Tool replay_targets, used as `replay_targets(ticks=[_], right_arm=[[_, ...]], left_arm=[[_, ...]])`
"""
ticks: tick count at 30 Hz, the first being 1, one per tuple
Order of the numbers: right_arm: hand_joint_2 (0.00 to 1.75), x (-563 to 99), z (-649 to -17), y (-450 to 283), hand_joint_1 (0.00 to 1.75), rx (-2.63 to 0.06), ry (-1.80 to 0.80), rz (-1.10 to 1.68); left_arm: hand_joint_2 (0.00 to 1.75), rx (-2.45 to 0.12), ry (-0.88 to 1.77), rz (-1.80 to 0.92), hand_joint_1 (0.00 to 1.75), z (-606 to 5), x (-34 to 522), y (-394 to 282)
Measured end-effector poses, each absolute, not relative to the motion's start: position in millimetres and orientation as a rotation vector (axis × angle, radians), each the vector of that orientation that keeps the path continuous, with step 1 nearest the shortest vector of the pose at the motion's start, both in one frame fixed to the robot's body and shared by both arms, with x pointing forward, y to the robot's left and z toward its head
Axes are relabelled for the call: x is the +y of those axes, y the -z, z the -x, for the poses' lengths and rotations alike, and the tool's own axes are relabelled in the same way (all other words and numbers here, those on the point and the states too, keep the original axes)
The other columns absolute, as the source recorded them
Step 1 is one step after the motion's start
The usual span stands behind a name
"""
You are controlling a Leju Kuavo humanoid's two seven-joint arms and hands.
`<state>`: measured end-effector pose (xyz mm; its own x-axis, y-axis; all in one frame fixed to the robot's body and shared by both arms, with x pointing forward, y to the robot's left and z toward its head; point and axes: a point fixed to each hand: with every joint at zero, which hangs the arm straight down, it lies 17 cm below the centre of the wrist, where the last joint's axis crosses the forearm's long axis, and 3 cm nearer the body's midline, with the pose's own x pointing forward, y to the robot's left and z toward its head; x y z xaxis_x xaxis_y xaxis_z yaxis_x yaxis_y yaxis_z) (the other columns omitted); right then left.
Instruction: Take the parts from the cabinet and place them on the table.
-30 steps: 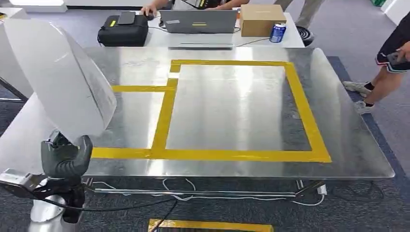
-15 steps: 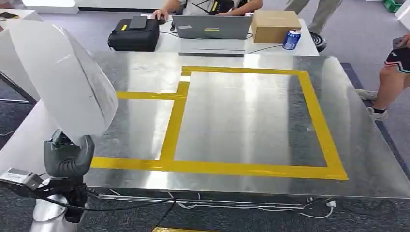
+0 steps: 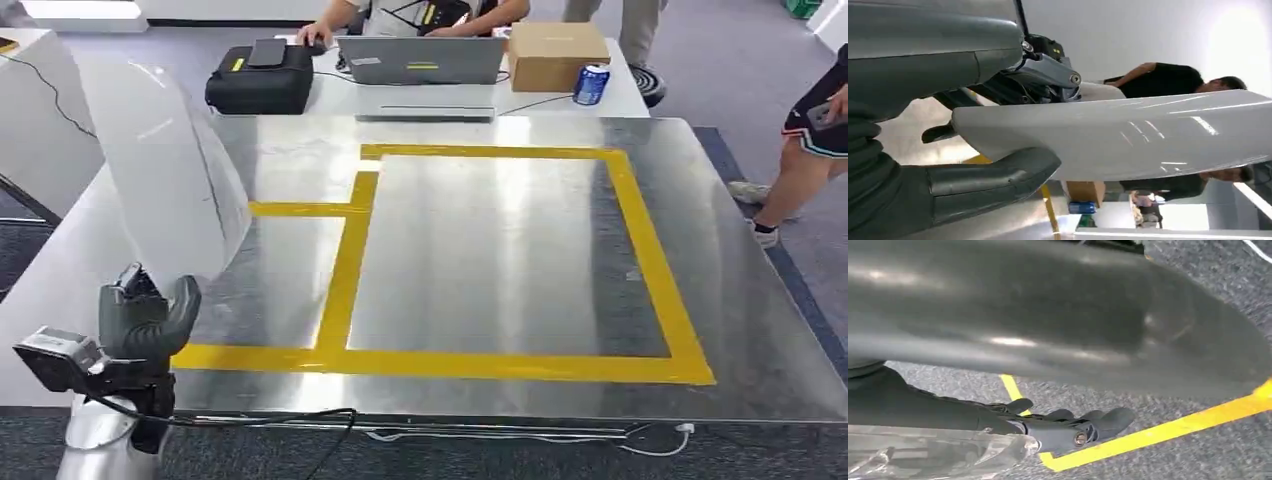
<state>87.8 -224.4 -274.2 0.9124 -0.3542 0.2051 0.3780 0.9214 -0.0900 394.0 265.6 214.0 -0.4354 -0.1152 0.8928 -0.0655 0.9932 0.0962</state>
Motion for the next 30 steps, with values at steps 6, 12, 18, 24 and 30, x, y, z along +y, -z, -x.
replay_targets(ticks=[6, 12, 18, 24, 30], right_arm=[[0.00, -223.7, -88.0, 274.2, 0.00, -0.184, 0.368, 0.127], [0.00, -222.1, -88.5, 274.2, 0.00, -0.186, 0.348, 0.121], [0.00, -220.6, -89.2, 274.0, 0.00, -0.189, 0.341, 0.113], [0.00, -219.4, -90.1, 273.8, 0.00, -0.192, 0.328, 0.108], [0.00, -219.0, -89.8, 273.9, 0.00, -0.192, 0.317, 0.107]], left_arm=[[1.75, -1.878, 0.161, -0.336, 1.75, -417.7, 293.5, -184.9], [1.75, -1.756, 0.445, -0.698, 1.75, -440.7, 324.4, -167.6], [1.75, -1.762, 0.602, -0.756, 1.75, -443.3, 328.2, -165.4], [1.75, -1.638, 0.834, -0.970, 1.75, -449.1, 336.1, -153.0], [1.75, -1.554, 1.040, -1.102, 1.75, -450.7, 336.8, -139.7]])
